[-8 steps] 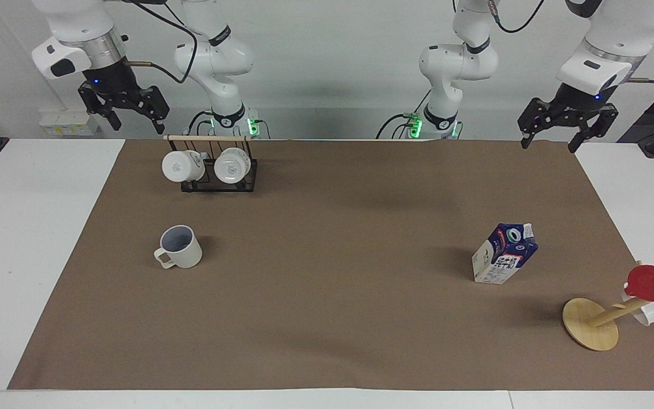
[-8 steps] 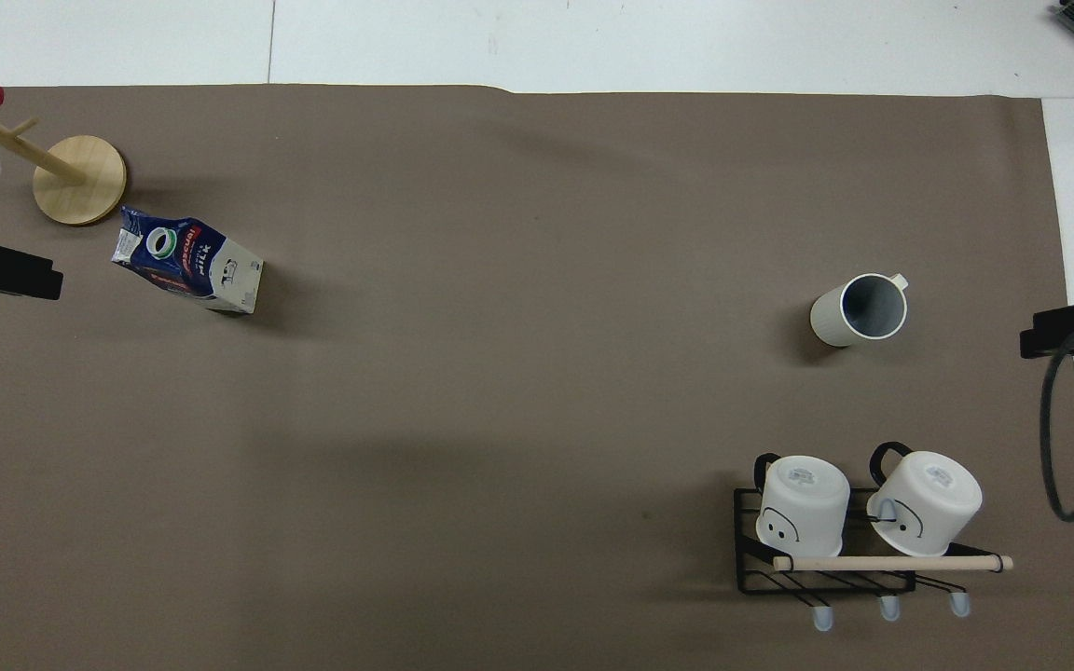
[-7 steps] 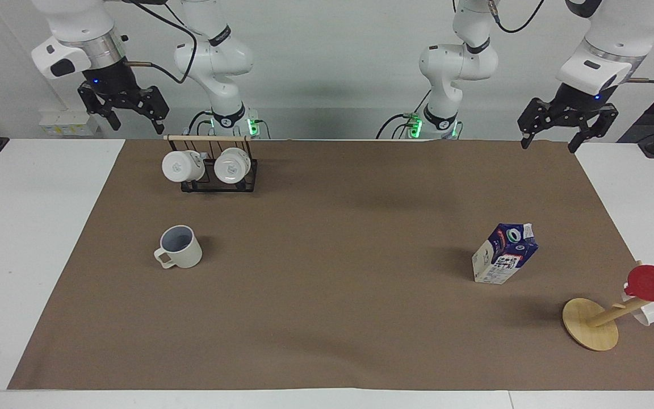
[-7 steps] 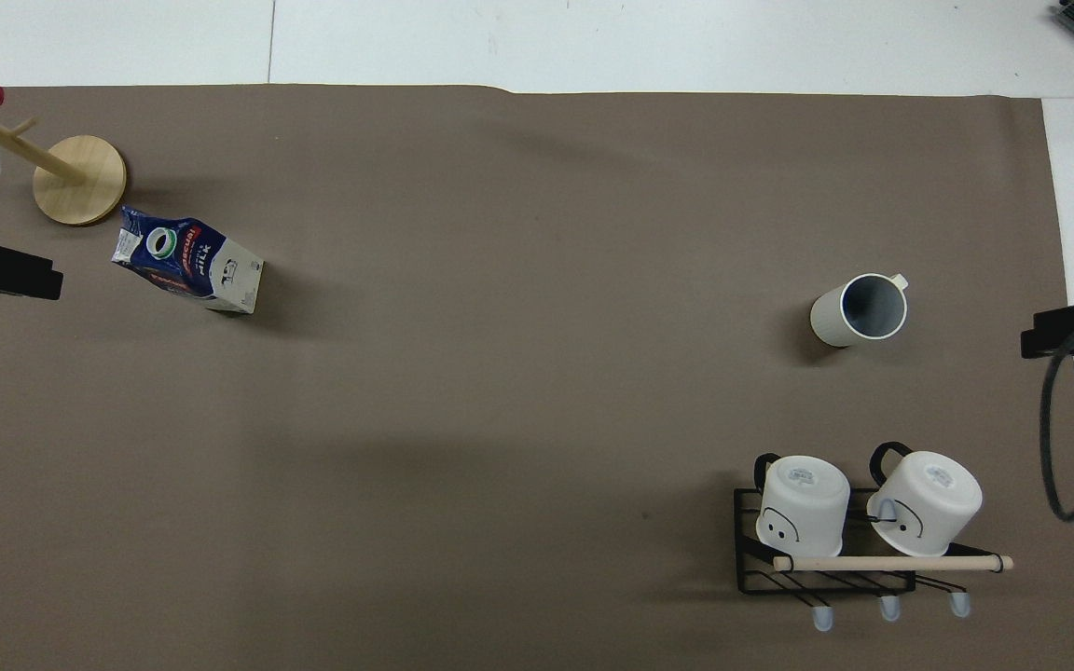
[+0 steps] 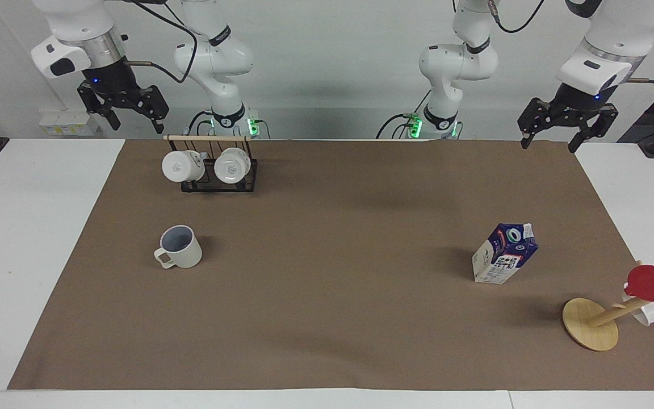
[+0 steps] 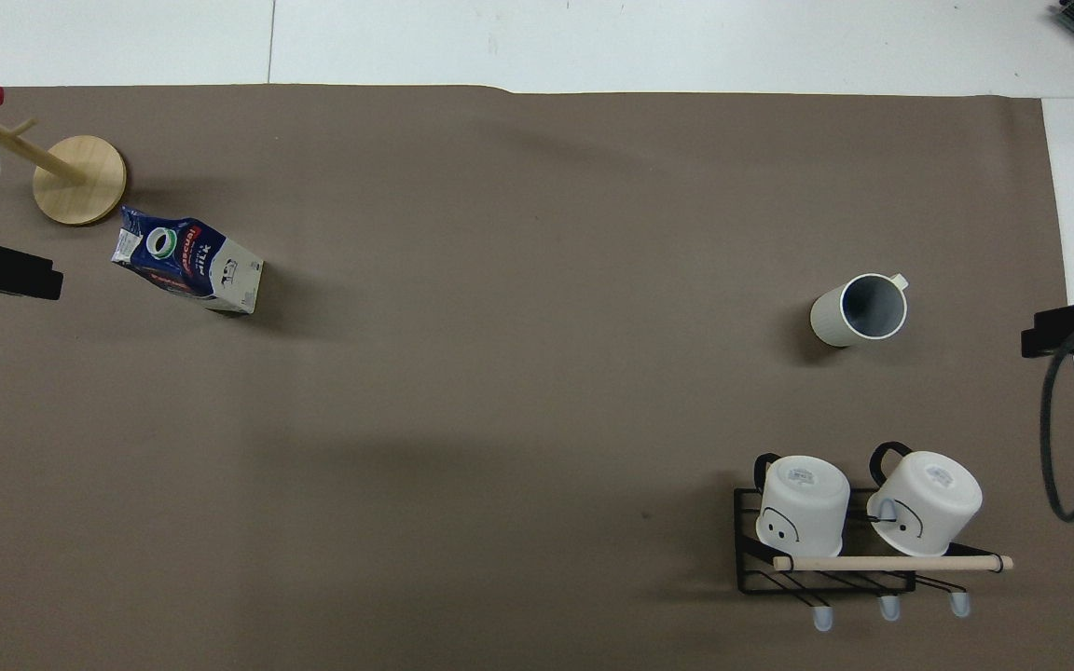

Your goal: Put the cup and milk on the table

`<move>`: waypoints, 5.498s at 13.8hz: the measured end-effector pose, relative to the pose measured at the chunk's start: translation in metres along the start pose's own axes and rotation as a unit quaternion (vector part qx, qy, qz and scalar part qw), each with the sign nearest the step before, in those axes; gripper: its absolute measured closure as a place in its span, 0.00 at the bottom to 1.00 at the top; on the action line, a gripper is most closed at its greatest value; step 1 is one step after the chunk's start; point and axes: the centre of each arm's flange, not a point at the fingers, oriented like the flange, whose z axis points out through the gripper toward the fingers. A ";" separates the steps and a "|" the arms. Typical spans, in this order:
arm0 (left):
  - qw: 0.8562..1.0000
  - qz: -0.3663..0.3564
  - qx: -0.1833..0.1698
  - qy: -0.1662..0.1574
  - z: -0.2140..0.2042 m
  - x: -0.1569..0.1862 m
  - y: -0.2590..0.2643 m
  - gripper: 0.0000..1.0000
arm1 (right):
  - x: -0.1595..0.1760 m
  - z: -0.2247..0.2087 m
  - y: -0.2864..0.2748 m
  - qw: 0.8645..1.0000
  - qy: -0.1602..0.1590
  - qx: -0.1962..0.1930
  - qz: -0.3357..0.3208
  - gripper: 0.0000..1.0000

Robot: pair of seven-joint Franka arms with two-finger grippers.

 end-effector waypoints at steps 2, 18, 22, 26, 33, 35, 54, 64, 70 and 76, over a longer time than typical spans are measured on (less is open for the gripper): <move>1.000 0.000 0.000 -0.001 0.000 0.000 0.000 0.00 | 0.000 0.000 0.000 1.000 0.000 0.000 0.000 0.00; 1.000 0.000 0.000 -0.003 0.001 0.000 0.001 0.00 | 0.000 0.000 0.000 1.000 0.000 0.000 0.000 0.00; 1.000 0.000 0.000 -0.002 0.000 0.000 0.001 0.00 | 0.000 0.000 0.000 1.000 0.000 0.000 0.000 0.00; 1.000 0.001 0.000 -0.002 0.000 0.000 0.001 0.00 | 0.000 0.000 0.002 1.000 0.000 0.000 0.002 0.00; 1.000 0.001 0.000 0.005 -0.001 0.001 0.001 0.00 | 0.014 0.028 -0.004 1.000 0.024 0.001 -0.015 0.00; 1.000 0.001 0.001 0.006 -0.001 0.001 0.001 0.00 | 0.024 0.058 -0.012 0.999 0.030 0.001 -0.021 0.00; 1.000 0.004 0.000 0.006 -0.001 0.002 0.005 0.00 | 0.074 0.308 -0.061 0.995 0.054 -0.006 -0.079 0.00; 1.000 -0.009 0.001 0.006 -0.001 0.000 -0.010 0.00 | 0.072 0.316 -0.054 0.995 0.048 -0.002 -0.089 0.74; 1.000 -0.009 0.001 0.006 -0.001 0.000 -0.010 0.00 | 0.081 0.299 -0.061 0.995 0.063 0.011 -0.070 0.96; 1.000 -0.009 0.001 0.006 -0.001 0.000 -0.010 0.00 | 0.080 0.227 -0.133 0.998 0.051 0.021 -0.028 0.96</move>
